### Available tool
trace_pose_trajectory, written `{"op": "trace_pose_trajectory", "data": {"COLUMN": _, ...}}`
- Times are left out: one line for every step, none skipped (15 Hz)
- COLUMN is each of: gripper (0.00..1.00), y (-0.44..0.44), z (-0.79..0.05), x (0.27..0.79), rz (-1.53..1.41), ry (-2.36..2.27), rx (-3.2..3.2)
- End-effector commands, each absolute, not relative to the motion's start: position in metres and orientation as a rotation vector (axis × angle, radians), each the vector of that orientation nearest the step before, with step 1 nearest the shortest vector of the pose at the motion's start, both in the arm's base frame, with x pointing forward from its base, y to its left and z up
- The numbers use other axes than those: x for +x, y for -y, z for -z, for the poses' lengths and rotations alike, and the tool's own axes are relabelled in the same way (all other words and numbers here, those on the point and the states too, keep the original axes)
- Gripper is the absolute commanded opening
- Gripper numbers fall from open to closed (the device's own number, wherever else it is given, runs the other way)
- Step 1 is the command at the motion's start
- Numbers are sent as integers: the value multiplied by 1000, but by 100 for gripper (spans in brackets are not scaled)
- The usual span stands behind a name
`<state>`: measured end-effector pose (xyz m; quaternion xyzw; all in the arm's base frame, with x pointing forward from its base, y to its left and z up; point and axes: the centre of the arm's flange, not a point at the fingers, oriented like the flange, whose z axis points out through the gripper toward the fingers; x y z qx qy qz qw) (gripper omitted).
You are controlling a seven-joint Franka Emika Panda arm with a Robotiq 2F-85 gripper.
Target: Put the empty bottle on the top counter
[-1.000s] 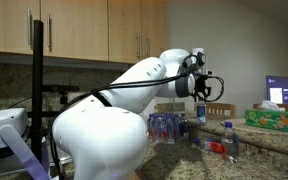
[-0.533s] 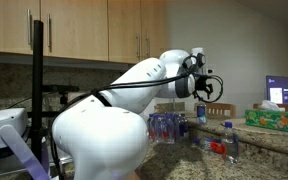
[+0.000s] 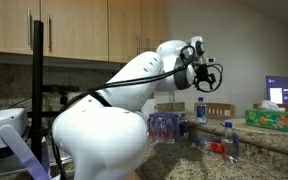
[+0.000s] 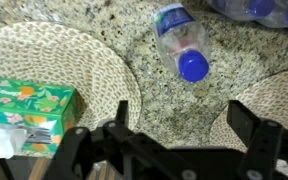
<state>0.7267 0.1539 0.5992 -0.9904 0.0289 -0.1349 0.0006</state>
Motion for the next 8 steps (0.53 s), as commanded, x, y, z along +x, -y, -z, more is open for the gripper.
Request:
{"op": "trace_pose_trajectory", "data": {"gripper": 100, "y": -137, "z": -669, "x": 717, "rz": 352, "ry": -205, "rx": -3183}}
{"op": "trace_pose_trajectory", "data": {"gripper": 100, "y": -125, "z": -677, "x": 693, "rz": 324, "ry": -220, "rx": -3204}}
{"op": "trace_pose_trajectory", "data": {"gripper": 100, "y": -115, "z": -683, "x": 679, "rz": 295, "ry": -232, "rx": -3221}}
{"op": "trace_pose_trajectory", "data": {"gripper": 100, "y": -104, "z": -677, "x": 653, "rz": 238, "ry": -241, "rx": -3245}}
{"op": "trace_pose_trajectory", "data": {"gripper": 100, "y": -96, "z": -675, "x": 639, "rz": 179, "ry": -253, "rx": -3256}}
{"op": "trace_pose_trajectory", "data": {"gripper": 100, "y": -87, "z": -661, "x": 622, "rz": 113, "ry": -262, "rx": -3259}}
{"op": "trace_pose_trajectory", "data": {"gripper": 100, "y": -81, "z": -654, "x": 612, "rz": 65, "ry": -252, "rx": -3252}}
{"op": "trace_pose_trajectory", "data": {"gripper": 100, "y": -75, "z": -638, "x": 598, "rz": 17, "ry": -214, "rx": -3242}}
